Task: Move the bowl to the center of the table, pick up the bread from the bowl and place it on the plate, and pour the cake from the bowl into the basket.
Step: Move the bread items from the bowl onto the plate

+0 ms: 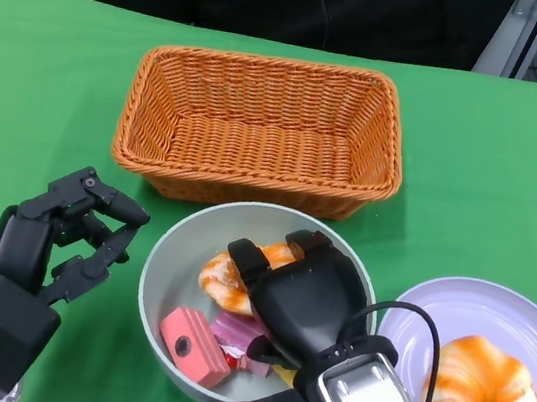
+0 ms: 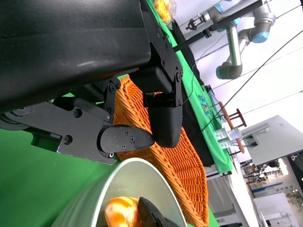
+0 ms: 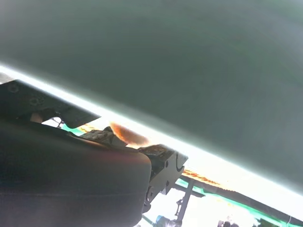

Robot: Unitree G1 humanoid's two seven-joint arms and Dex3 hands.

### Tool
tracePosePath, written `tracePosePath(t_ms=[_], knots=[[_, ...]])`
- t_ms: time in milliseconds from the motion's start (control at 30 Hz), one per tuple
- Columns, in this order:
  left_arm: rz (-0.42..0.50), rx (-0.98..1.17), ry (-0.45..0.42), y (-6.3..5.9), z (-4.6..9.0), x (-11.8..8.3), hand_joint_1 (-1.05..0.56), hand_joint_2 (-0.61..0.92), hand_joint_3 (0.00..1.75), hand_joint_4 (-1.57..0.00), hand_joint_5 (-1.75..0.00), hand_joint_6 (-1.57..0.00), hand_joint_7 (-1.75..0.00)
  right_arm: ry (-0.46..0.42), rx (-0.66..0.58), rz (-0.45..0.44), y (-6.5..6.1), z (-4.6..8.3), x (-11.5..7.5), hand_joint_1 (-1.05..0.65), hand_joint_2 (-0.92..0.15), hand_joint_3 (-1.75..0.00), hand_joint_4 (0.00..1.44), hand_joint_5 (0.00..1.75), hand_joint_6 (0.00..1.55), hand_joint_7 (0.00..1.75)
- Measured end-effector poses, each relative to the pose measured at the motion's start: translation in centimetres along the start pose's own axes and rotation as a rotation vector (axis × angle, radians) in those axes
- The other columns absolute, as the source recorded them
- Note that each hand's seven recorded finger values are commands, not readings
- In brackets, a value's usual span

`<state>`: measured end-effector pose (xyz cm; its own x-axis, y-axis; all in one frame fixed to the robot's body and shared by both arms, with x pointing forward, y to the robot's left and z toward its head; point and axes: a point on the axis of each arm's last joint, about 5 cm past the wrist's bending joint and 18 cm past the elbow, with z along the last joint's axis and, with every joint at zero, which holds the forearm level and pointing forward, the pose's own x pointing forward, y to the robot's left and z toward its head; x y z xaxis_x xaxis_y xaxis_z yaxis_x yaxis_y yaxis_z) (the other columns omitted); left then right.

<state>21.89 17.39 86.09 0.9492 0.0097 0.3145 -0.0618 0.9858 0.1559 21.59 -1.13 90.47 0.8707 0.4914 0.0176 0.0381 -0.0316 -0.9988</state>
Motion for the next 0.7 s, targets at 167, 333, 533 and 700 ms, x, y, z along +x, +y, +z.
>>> tracePosePath(t_ms=[167,333,533,700], knots=[[0.001,-0.007,0.000,0.0,0.0,0.0,-0.13,0.92,0.37,-0.73,-1.47,-0.74,-1.16,-0.050,0.057,-0.017,-0.3,0.0,0.3,-0.38,-0.91,-0.02,0.80,1.05,0.88,0.02],[0.005,-0.013,0.002,0.0,0.0,0.0,-0.13,0.92,0.37,-0.74,-1.47,-0.74,-1.16,-0.082,0.077,-0.023,-0.4,-0.7,0.5,-0.34,-0.88,0.00,0.75,1.27,0.96,0.02],[0.005,-0.012,0.003,0.0,0.0,0.0,-0.14,0.92,0.37,-0.74,-1.47,-0.74,-1.16,-0.097,0.095,-0.027,-0.5,-0.9,0.5,-0.35,-0.89,-0.01,0.78,1.26,0.95,0.01],[0.004,-0.011,0.003,0.0,0.0,0.0,-0.15,0.92,0.36,-0.73,-1.47,-0.74,-1.17,-0.107,0.126,-0.053,-0.5,-1.0,0.5,-0.34,-0.90,-0.01,0.78,1.24,0.98,0.01]])
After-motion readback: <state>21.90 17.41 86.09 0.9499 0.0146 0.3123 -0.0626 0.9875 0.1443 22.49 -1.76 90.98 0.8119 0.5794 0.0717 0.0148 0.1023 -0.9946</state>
